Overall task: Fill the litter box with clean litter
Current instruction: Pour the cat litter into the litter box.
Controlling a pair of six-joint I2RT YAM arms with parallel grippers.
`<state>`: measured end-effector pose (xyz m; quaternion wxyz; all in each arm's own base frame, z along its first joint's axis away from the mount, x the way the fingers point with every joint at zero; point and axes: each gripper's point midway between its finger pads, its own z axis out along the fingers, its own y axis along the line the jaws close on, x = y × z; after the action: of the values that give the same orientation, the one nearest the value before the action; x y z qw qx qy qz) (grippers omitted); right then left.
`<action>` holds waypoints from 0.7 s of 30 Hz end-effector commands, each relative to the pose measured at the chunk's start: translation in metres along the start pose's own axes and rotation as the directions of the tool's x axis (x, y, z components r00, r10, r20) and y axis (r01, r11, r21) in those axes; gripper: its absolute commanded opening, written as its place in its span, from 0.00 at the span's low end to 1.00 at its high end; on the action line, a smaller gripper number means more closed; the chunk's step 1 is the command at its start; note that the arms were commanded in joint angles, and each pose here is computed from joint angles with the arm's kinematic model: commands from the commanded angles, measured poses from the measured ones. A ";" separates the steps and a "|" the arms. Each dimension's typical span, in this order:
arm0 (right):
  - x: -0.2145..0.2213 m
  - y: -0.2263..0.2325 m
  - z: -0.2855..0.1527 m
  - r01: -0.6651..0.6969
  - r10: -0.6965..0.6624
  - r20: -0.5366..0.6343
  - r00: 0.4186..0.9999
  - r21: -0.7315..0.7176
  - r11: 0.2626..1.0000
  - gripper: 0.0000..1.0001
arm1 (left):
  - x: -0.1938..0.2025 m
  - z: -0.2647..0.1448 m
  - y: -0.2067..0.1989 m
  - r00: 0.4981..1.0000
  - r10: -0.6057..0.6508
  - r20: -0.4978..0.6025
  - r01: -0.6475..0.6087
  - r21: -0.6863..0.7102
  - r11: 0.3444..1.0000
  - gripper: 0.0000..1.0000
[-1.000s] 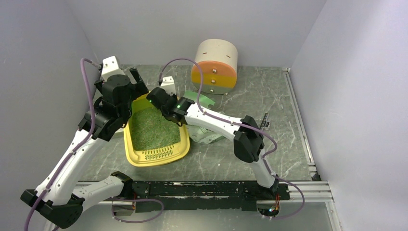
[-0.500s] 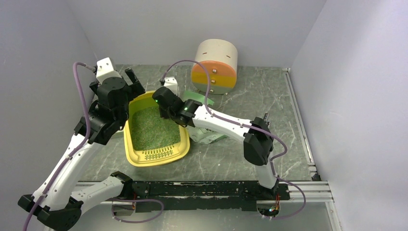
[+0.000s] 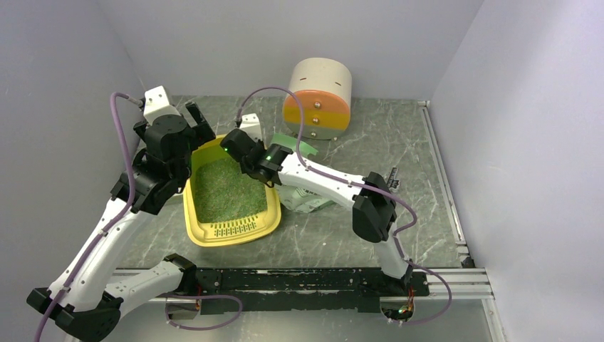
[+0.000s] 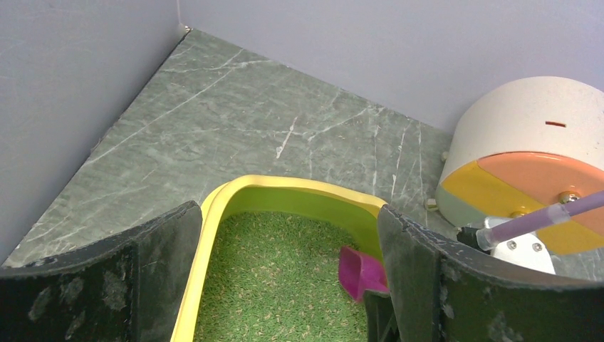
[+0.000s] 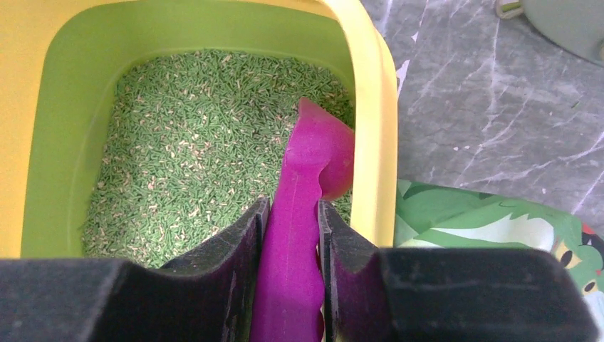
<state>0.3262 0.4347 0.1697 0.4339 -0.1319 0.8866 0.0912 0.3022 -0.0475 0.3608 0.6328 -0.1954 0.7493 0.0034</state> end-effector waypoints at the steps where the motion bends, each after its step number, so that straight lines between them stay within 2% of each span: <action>1: -0.015 -0.004 -0.005 0.034 -0.034 0.025 0.999 0.019 0.999 0.00 | -0.003 -0.002 -0.005 1.000 -0.020 0.014 0.019 0.026 0.999 0.97; 7: -0.041 0.028 -0.036 -0.065 0.076 0.051 0.996 -0.187 0.980 0.00 | -0.002 -0.001 -0.008 1.000 -0.013 0.011 0.012 0.040 0.999 0.97; 10: -0.049 0.022 -0.053 -0.114 0.131 0.071 0.989 -0.209 0.971 0.00 | -0.003 -0.001 -0.008 1.000 -0.014 0.012 0.014 0.038 0.999 0.97; 15: -0.057 0.020 -0.094 -0.181 0.218 0.078 0.973 -0.334 0.925 0.00 | -0.003 0.000 -0.013 1.000 -0.022 0.006 0.022 0.052 0.998 0.97; 21: -0.039 0.006 -0.151 -0.234 0.273 0.014 0.962 -0.473 0.849 0.00 | -0.002 0.002 -0.022 1.000 -0.021 -0.006 0.021 0.079 0.997 0.97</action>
<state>0.2637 0.4126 0.2700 0.4293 -0.1124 0.8480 0.2899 0.3066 -0.0558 0.3555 0.6272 -0.1837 0.7569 -0.0071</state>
